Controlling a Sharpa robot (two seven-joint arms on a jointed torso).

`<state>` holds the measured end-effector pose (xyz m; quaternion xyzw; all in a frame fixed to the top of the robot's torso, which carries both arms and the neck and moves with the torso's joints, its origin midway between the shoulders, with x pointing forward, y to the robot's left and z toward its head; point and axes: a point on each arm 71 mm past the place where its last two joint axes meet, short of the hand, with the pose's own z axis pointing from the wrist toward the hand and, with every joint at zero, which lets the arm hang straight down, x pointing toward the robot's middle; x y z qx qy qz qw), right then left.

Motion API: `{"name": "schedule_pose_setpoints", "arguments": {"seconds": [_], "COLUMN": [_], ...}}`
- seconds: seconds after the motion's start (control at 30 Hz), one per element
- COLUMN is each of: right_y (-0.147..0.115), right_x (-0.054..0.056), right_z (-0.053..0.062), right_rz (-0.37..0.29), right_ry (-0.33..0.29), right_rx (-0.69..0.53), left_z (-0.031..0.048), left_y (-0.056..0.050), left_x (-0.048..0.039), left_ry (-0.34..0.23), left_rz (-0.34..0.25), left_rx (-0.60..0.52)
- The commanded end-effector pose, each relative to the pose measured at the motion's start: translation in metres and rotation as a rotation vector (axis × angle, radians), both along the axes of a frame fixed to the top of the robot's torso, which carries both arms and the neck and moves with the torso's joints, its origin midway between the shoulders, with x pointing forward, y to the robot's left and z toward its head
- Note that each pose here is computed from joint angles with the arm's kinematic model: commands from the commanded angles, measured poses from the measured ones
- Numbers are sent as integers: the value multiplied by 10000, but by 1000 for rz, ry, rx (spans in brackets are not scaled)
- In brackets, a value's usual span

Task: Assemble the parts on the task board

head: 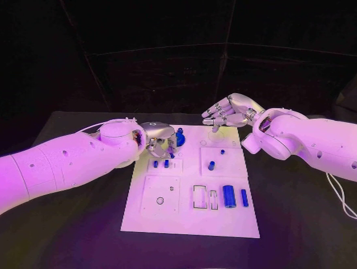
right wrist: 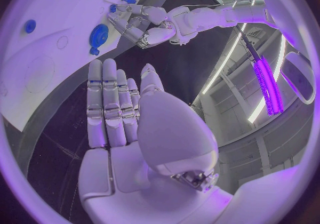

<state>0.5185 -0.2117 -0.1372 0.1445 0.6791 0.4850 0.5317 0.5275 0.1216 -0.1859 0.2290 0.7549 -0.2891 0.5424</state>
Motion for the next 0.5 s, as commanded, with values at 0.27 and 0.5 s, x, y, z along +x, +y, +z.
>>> {"name": "schedule_pose_setpoints", "arguments": {"seconds": [0.27, 0.5], "right_y": [16, 18], "right_x": [-7, -9], "right_z": [13, 13], "right_rz": [11, 12], "right_ry": [-2, -2], "right_rx": [1, 1], "left_z": [-42, -80], "left_y": [-31, -62], "left_x": [0, -9], "left_ry": [-6, -11], "left_rz": [-11, -17], "left_rx": [60, 80]}}
